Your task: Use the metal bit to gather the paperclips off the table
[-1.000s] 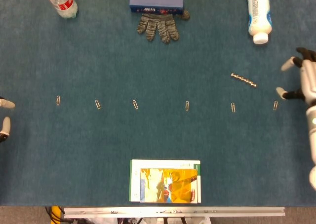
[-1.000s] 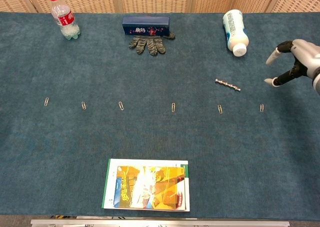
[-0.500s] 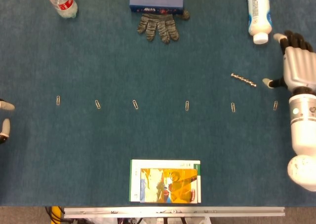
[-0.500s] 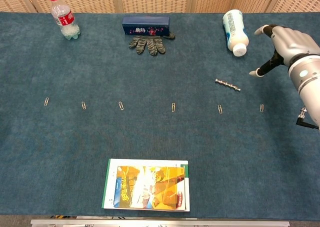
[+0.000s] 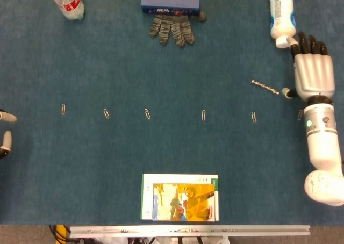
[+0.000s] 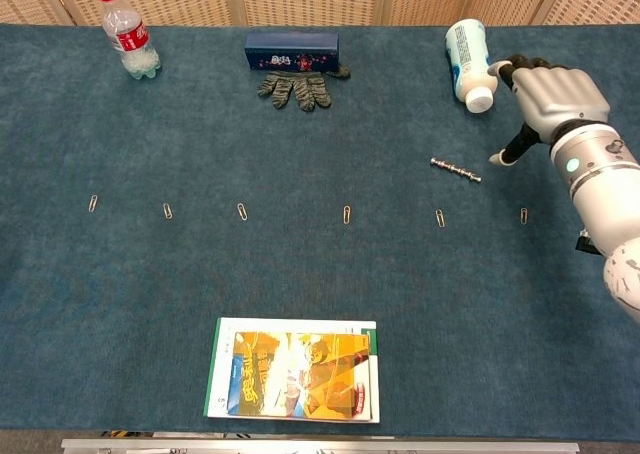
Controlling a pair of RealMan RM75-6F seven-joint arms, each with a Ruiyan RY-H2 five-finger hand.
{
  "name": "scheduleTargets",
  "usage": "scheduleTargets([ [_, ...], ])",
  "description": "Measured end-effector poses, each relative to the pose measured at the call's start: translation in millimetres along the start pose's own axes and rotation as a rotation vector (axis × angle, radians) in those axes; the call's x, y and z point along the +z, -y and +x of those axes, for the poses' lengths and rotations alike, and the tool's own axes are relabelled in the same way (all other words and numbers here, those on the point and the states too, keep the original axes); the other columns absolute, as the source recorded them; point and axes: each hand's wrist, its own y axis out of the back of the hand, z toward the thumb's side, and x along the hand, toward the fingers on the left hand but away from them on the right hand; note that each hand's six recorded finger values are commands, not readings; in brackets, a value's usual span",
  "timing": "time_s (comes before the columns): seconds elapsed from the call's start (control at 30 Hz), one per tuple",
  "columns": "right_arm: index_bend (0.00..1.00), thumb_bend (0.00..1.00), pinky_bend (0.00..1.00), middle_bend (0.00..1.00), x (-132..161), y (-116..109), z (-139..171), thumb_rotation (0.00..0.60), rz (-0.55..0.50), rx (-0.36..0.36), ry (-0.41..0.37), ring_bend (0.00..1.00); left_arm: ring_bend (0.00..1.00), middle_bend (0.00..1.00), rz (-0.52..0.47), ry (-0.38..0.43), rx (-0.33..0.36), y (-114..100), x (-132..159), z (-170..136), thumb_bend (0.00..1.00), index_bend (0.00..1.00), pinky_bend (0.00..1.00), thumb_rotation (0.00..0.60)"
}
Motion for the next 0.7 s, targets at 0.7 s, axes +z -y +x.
scheduleTargets([
  [0.7, 0.08, 0.00, 0.11, 0.04, 25, 15, -8, 0.600, 0.155, 0.003, -0.068, 0.00, 0.33, 0.36, -0.004, -0.008, -0.007, 2, -3, -1, 0.49, 0.38, 0.31, 0.600],
])
